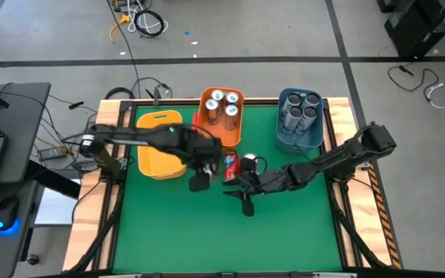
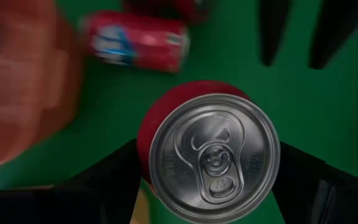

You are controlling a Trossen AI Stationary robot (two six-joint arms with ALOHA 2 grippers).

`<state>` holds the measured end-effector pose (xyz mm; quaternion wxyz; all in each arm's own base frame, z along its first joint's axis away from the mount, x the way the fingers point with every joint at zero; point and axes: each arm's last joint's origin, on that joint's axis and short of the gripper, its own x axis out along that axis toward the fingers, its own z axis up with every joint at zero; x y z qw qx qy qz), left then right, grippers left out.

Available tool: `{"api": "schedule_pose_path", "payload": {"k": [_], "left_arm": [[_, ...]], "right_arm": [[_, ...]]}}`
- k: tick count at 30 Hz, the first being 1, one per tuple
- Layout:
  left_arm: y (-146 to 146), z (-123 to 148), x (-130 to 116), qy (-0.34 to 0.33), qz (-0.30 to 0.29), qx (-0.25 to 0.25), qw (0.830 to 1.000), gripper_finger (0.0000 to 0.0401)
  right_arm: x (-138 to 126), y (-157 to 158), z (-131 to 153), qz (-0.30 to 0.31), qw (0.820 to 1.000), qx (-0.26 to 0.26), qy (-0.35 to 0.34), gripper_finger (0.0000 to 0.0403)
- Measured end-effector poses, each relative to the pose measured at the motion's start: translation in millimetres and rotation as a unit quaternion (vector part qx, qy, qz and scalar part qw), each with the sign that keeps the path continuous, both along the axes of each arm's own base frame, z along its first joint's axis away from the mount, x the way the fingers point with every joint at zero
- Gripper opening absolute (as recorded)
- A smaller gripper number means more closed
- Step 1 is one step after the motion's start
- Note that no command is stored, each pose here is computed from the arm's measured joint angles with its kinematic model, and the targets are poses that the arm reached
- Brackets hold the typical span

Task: Sort soda cans
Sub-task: Put the orange soda can into the yellow bin

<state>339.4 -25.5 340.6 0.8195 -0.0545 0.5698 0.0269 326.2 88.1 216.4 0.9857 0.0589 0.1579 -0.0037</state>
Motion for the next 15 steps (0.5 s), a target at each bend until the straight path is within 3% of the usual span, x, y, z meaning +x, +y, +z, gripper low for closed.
{"api": "schedule_pose_path", "payload": {"k": [7,15], "left_arm": [[31,59,-32,-0.016,0.090,0.052,0.994,0.0293],[82,76,-75,-0.002,0.242,0.067,0.968,0.0293]], "right_arm": [[-19,-6,23,-0.005,1.000,-0.011,0.012,0.0136],[-28,-10,34,-0.013,0.999,-0.024,0.020,0.0140]]}}
